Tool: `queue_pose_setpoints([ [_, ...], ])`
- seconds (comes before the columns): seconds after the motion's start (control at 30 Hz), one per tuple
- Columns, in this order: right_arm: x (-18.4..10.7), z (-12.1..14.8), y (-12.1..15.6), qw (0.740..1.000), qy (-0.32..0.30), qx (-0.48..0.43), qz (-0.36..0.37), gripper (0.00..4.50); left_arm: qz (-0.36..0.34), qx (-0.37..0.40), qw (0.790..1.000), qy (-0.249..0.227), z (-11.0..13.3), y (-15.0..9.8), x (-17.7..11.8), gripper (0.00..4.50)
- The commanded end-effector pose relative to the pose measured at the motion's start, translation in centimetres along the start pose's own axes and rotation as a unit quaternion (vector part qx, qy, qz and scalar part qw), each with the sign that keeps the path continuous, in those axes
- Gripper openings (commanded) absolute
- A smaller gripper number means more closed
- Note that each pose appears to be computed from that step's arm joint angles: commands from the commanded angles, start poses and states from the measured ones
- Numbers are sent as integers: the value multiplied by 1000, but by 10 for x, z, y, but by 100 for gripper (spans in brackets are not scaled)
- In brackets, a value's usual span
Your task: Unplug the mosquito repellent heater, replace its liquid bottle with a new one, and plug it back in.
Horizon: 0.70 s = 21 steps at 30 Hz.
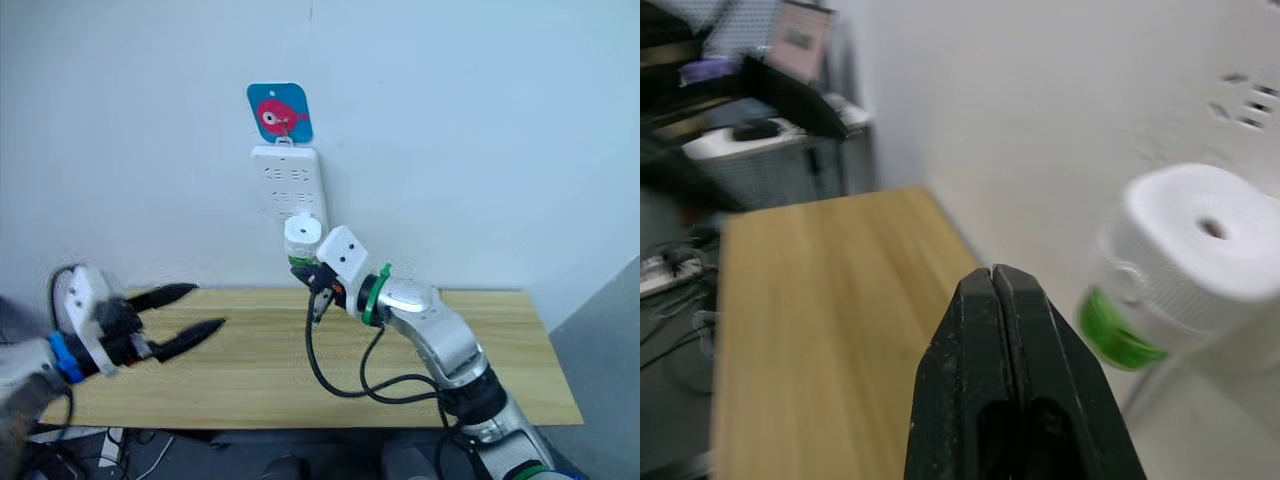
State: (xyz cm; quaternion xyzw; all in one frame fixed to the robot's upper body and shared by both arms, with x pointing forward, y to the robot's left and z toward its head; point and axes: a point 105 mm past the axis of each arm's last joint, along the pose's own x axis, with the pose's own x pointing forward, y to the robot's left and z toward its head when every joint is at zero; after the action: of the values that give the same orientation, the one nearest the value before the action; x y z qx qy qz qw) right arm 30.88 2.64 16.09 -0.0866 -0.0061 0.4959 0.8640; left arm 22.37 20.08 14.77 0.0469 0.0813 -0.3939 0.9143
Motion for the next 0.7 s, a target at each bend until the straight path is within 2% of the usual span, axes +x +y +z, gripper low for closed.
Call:
queue_pose_setpoints([
  [0.03,6,12,-11,999,-23,-15,-40,3,-19,34,999,-30,14,-22,9,450],
  [0.37,13,12,-20,997,-28,-2,-73,3,-29,53,997,-43,16,-32,16,450],
  [0.7,6,9,-26,996,-18,-3,-83,3,-36,59,997,-45,17,-35,21,450],
])
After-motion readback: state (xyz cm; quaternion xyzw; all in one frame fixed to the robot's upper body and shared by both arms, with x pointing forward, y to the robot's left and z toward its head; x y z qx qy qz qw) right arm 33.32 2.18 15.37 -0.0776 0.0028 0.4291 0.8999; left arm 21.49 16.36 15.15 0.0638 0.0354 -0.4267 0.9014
